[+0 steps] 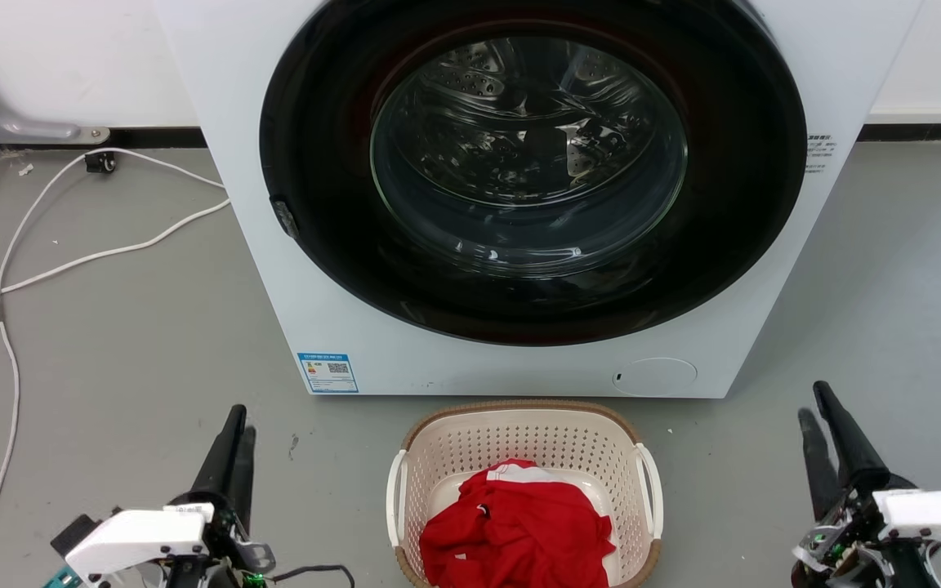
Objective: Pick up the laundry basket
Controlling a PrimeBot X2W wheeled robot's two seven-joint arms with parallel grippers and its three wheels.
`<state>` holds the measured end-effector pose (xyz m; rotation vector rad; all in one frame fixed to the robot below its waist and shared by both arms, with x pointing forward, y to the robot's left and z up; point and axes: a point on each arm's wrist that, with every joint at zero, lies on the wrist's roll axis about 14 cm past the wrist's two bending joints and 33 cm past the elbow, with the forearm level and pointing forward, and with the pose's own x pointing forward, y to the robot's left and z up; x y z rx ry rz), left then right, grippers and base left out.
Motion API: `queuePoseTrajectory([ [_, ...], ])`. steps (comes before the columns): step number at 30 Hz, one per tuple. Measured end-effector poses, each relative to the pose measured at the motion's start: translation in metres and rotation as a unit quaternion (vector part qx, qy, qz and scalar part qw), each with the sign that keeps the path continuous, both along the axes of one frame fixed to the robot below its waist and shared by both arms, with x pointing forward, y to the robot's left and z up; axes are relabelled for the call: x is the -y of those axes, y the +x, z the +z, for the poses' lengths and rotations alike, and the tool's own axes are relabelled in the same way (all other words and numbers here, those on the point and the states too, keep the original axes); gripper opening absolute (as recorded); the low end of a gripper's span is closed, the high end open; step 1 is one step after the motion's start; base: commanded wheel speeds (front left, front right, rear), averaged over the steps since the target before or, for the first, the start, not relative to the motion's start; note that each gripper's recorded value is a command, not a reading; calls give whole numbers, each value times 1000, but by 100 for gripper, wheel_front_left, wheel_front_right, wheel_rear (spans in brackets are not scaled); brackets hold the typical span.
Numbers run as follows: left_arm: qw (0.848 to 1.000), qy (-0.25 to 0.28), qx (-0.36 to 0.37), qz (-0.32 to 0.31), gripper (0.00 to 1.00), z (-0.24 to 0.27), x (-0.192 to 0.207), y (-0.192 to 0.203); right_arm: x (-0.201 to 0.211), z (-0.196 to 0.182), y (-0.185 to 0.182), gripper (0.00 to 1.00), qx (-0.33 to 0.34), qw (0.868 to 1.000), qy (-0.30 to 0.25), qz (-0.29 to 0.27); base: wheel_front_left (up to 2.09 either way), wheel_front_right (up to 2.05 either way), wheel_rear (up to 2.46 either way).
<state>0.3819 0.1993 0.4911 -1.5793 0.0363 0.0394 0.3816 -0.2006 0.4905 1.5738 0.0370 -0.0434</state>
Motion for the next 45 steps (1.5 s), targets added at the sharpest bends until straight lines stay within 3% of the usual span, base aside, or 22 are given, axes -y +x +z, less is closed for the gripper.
queuePoseTrajectory([
  [10, 1000, 27, -1, -1, 100, 0, 8, -2, -4, -2, -3, 100, -3, 1000, -29, -4, 0, 0, 0],
  [19, 992, 122, 10, -16, 100, 8, 19, 0, -2, 1, -4, 100, -2, 990, -139, -4, 0, 0, 0],
  [31, 963, 267, 12, -38, 100, 9, 34, 0, -5, 7, -4, 100, 5, 952, -305, 9, 0, 0, 0],
  [45, 920, 388, 34, -52, 100, 15, 49, 0, -13, 13, -5, 100, 16, 904, -425, 27, 0, 0, 0],
])
